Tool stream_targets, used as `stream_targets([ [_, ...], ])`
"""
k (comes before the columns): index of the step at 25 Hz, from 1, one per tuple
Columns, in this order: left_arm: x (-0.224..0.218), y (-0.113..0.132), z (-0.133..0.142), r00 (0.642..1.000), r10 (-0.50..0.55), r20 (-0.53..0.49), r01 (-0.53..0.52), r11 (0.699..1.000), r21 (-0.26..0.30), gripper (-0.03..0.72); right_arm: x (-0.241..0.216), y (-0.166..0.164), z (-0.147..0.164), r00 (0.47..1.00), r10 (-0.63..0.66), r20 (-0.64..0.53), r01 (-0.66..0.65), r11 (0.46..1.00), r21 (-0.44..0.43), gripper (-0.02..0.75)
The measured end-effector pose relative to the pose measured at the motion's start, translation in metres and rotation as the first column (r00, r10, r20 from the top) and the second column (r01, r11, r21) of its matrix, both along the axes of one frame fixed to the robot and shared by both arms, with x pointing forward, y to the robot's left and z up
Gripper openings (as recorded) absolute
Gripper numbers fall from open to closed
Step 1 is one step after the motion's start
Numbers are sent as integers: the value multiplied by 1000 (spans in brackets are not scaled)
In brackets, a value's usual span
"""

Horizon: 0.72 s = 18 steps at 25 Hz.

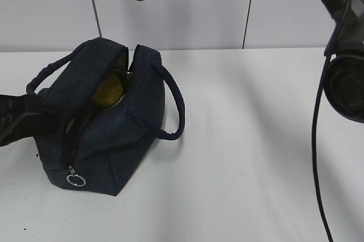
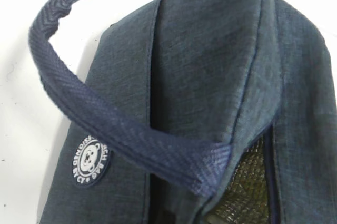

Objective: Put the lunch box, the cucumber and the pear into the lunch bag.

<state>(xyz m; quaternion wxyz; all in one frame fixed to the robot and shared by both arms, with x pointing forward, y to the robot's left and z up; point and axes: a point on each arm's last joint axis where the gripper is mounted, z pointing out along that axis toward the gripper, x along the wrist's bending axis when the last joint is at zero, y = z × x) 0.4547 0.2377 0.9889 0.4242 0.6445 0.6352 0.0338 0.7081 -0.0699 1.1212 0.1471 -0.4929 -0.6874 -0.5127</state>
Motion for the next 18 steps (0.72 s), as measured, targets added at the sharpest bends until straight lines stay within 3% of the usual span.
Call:
stream_targets([
  [18,0,0,0,1000,1,-1,-1,1000,-3,-19,3,-3,-4,997,-3,72,9,997,-81,370],
])
